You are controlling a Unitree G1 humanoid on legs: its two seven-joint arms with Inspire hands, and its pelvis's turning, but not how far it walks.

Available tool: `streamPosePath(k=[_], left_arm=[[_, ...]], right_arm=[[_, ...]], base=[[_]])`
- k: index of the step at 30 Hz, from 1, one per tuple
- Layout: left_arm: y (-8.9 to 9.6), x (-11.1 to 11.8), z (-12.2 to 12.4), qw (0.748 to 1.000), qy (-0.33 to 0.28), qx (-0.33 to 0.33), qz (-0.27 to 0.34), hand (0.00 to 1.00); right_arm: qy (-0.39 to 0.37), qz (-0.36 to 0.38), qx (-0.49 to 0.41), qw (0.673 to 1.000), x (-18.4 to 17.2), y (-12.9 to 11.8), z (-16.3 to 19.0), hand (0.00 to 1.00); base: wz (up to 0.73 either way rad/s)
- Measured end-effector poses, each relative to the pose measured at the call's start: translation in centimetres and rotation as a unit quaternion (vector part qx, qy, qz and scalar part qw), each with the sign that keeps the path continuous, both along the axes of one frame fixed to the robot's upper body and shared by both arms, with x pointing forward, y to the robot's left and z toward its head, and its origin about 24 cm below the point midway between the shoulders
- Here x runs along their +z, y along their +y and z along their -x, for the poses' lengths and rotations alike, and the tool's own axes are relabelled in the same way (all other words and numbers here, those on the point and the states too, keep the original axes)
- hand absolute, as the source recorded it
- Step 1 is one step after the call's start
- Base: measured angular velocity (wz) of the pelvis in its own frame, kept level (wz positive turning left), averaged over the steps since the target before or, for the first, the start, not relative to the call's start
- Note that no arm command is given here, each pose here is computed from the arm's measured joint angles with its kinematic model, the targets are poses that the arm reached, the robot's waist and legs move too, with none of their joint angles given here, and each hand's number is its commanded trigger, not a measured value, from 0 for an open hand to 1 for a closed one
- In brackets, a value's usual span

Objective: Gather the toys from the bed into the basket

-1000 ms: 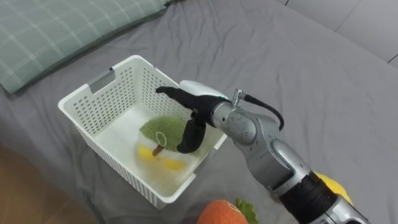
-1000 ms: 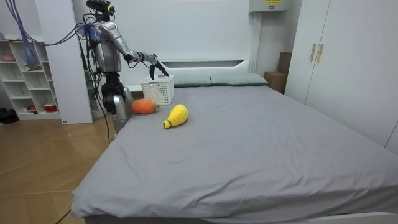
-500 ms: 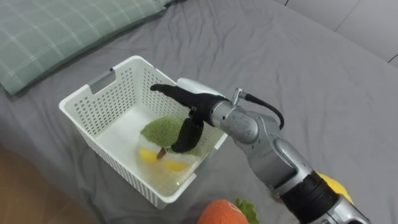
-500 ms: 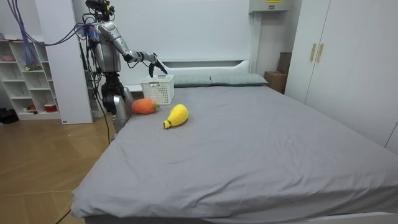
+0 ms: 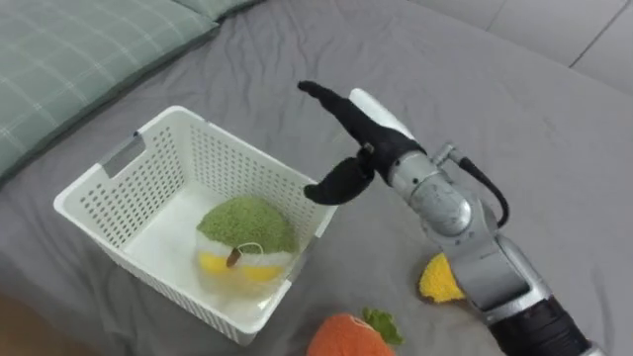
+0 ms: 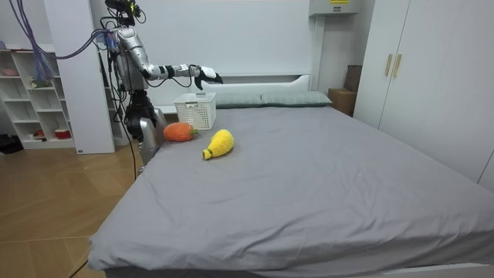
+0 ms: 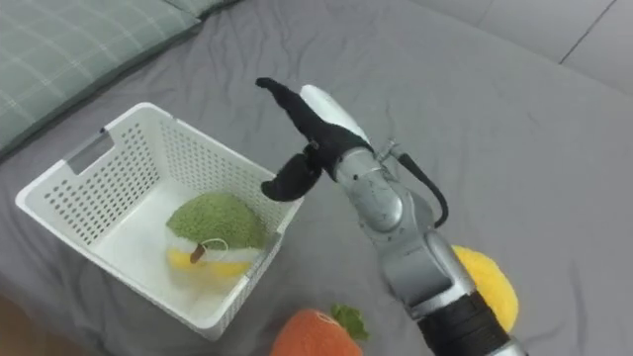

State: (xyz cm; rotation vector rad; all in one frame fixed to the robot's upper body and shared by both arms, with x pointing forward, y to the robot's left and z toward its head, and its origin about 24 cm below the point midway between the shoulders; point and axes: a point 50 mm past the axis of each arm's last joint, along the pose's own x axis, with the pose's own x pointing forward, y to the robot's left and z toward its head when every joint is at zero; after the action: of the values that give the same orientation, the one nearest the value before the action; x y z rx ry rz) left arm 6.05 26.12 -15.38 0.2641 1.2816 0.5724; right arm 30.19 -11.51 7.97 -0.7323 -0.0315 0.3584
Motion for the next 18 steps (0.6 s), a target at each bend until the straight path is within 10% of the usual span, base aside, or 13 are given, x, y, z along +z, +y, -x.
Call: streamPosePath(k=[18], left_arm=[[0.0,0.1,1.0,1.0,-0.014,0.024,0.001,0.0]], right_arm=[[-0.001,-0.013,-0.165,0.986,-2.1,-6.9,0.0,0.0]], base=[[-0.05]])
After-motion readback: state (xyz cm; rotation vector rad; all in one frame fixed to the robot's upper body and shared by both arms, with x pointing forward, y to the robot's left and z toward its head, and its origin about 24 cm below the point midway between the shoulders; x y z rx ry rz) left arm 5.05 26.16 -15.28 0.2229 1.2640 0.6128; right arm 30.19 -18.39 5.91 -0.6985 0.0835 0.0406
